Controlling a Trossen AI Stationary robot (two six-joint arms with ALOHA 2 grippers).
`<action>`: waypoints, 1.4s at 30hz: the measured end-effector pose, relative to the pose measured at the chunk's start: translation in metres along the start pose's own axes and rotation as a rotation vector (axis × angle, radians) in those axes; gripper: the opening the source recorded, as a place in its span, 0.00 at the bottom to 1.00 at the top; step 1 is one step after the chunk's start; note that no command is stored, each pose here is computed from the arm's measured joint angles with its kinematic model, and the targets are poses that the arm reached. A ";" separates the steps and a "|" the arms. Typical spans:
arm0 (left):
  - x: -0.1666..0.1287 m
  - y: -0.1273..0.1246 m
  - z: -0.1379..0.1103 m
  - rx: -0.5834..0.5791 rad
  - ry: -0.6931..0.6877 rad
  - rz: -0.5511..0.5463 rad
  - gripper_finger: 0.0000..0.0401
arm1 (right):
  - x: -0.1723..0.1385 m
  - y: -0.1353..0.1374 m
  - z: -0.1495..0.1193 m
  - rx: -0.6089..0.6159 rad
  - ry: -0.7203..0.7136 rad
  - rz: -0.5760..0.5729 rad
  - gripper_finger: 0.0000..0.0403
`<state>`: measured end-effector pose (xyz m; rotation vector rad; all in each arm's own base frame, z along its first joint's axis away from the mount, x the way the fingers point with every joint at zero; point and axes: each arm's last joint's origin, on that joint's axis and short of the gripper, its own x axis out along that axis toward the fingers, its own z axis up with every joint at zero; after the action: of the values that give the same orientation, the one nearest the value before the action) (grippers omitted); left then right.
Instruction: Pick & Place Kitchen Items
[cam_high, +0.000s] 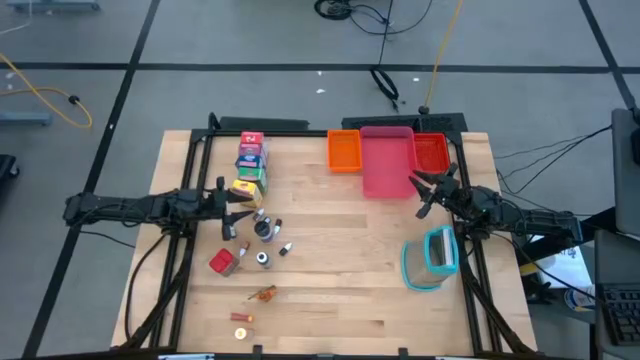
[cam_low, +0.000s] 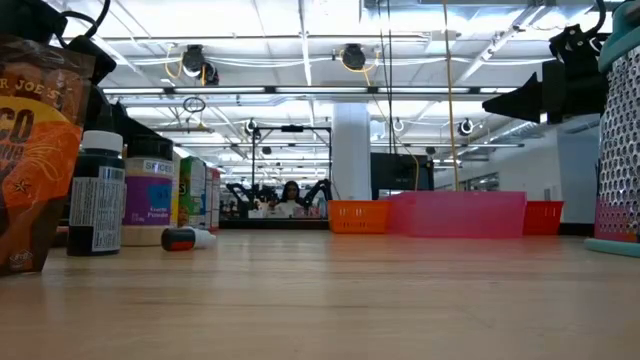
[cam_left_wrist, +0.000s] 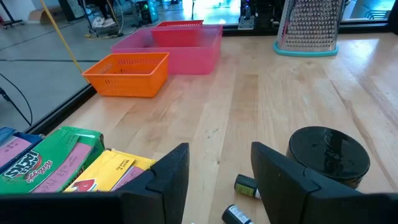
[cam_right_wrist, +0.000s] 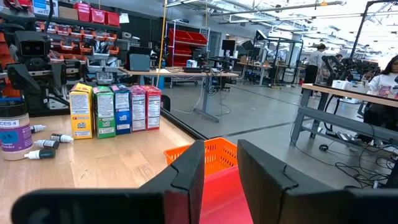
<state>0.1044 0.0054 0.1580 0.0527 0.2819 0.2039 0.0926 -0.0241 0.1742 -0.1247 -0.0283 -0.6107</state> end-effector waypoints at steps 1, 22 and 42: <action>0.000 0.000 0.000 0.000 0.000 0.000 0.43 | 0.000 0.000 0.000 0.000 0.000 0.000 0.22; 0.000 0.000 0.000 0.000 0.000 0.000 0.43 | 0.000 0.000 0.000 0.000 0.000 0.000 0.22; 0.000 0.003 0.000 -0.001 0.000 0.107 0.43 | -0.001 -0.002 0.011 0.056 -0.102 -0.014 0.22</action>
<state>0.1037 0.0085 0.1585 0.0673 0.2795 0.3105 0.0911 -0.0240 0.1849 -0.1012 -0.1451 -0.6170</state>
